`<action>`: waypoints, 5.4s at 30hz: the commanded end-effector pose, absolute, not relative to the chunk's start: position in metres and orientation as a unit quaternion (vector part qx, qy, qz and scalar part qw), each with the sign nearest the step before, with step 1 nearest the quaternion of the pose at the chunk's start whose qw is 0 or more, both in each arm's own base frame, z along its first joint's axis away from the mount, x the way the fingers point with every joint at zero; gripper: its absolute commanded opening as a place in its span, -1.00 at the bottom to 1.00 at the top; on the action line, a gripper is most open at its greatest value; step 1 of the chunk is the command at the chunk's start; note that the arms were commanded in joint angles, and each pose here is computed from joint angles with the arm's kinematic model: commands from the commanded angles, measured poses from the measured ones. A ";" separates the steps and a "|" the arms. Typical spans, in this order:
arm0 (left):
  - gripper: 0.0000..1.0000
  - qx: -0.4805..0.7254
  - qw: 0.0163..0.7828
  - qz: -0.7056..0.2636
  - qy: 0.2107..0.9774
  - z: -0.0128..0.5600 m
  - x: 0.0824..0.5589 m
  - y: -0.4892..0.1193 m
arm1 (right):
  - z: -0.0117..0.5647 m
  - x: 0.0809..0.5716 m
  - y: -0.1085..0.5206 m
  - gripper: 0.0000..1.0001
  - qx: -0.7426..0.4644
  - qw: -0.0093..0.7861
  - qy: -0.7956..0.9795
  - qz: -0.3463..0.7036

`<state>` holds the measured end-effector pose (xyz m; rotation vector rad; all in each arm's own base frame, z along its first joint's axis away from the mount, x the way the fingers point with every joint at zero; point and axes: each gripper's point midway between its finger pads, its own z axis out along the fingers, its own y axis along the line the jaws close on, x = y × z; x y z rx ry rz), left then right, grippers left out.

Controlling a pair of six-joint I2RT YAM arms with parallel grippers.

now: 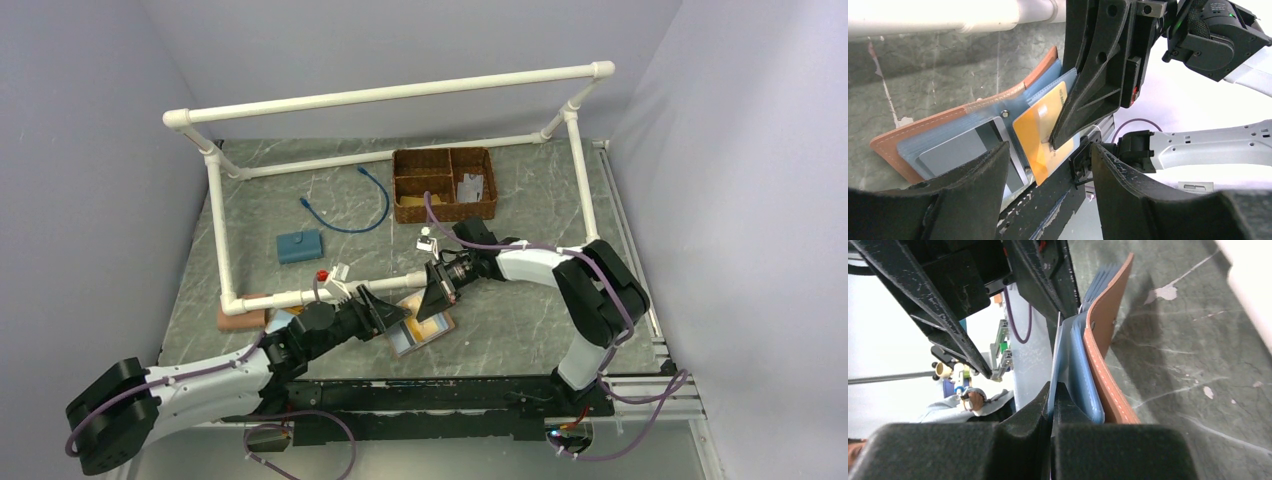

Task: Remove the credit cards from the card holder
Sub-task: Remove the credit card from the card holder.

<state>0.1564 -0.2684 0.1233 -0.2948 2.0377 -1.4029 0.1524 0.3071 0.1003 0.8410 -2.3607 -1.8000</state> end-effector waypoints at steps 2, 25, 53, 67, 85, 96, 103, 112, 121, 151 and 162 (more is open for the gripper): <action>0.26 -0.093 0.324 -0.566 0.752 0.143 0.157 -0.280 | 0.134 0.148 0.309 -1.00 0.297 0.018 -0.715 -0.633; -0.30 -0.091 0.327 -0.598 0.726 0.152 0.155 -0.283 | 0.138 0.144 0.305 -1.00 0.291 0.040 -0.698 -0.653; -1.00 -0.071 0.352 -0.595 0.719 0.146 0.145 -0.264 | 0.136 0.143 0.303 -0.73 0.313 0.040 -0.678 -0.664; -1.00 -0.089 0.330 -0.545 0.765 0.120 0.133 -0.238 | 0.093 0.157 0.301 -0.99 0.323 0.012 -0.743 -0.586; -1.00 -0.040 0.355 -0.532 0.768 0.136 0.133 -0.240 | 0.068 0.183 0.264 -0.71 0.476 -0.033 -0.780 -0.405; -1.00 0.074 0.379 -0.519 0.763 0.155 0.133 -0.262 | 0.081 0.210 0.226 -0.32 0.516 -0.117 -0.789 -0.313; -1.00 0.131 0.385 -0.511 0.757 0.155 0.132 -0.272 | 0.120 0.219 0.218 -0.28 0.531 -0.190 -0.756 -0.334; -1.00 0.241 0.389 -0.523 0.719 0.170 0.120 -0.290 | 0.202 0.192 0.243 0.35 0.647 -0.319 -0.558 -0.410; -1.00 0.313 0.404 -0.509 0.693 0.173 0.122 -0.303 | 0.202 0.155 0.251 0.87 0.683 -0.352 -0.419 -0.483; -1.00 0.316 0.425 -0.488 0.694 0.171 0.143 -0.318 | 0.152 0.150 0.276 -0.37 0.628 -0.230 -0.530 -0.522; -0.99 0.295 0.426 -0.482 0.707 0.168 0.146 -0.314 | 0.153 0.143 0.273 -1.00 0.643 -0.224 -0.508 -0.528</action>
